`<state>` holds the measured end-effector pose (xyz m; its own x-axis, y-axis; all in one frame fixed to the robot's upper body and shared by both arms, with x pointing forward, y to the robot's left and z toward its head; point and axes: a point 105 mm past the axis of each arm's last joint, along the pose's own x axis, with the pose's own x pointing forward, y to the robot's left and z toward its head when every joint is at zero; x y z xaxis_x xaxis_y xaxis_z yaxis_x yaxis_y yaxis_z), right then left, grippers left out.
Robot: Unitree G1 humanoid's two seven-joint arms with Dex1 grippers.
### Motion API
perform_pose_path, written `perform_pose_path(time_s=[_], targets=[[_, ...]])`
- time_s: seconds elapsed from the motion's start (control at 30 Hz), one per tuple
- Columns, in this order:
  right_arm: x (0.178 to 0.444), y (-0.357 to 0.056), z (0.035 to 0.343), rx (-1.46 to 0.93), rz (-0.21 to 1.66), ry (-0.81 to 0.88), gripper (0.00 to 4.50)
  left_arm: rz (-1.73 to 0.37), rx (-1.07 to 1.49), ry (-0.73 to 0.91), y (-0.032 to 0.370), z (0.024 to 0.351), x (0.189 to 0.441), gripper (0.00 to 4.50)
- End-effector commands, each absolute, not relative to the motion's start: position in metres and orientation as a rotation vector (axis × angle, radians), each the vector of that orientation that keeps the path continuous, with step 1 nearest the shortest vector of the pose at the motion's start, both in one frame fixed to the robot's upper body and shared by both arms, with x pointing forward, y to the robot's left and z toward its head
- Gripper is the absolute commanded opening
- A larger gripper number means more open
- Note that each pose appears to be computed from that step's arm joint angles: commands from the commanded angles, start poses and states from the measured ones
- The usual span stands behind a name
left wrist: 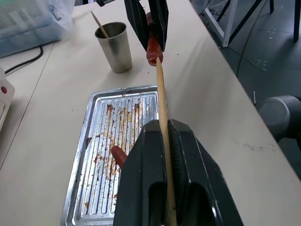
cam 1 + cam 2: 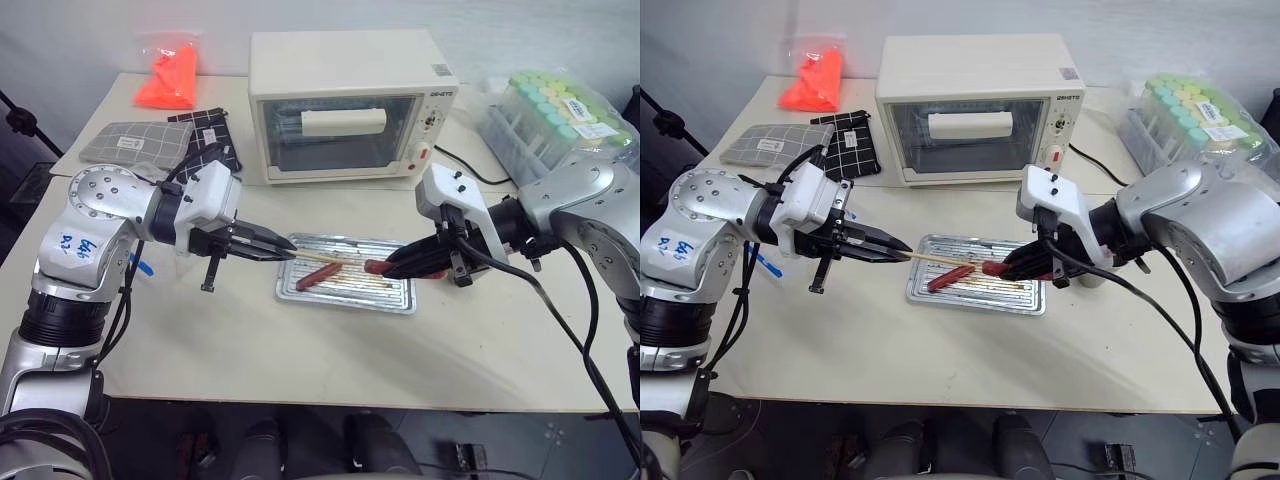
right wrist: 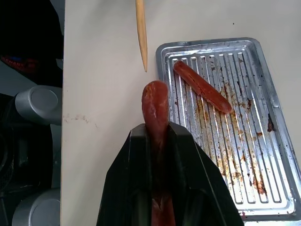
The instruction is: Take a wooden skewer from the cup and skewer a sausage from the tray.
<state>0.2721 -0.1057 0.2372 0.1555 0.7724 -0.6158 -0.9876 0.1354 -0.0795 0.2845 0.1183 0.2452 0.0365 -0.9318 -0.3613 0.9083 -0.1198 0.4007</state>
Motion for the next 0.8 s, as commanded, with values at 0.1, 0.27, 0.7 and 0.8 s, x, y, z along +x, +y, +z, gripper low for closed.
perform_pose_path(time_s=[0.1, 0.27, 0.7, 0.8], targets=[[0.265, -0.101, 0.255, -0.571, 1.360, 0.411, 0.23, -1.548, 0.671, -0.082, 0.122, 0.255, 0.284, 0.00], [0.263, -0.100, 0.256, -0.568, 1.362, 0.410, 0.23, -1.536, 0.671, -0.078, 0.124, 0.254, 0.287, 0.00], [0.261, -0.094, 0.262, -0.556, 1.374, 0.395, 0.23, -1.561, 0.666, -0.103, 0.115, 0.255, 0.286, 0.00], [0.262, -0.093, 0.261, -0.555, 1.376, 0.394, 0.23, -1.564, 0.669, -0.107, 0.113, 0.255, 0.286, 0.00]])
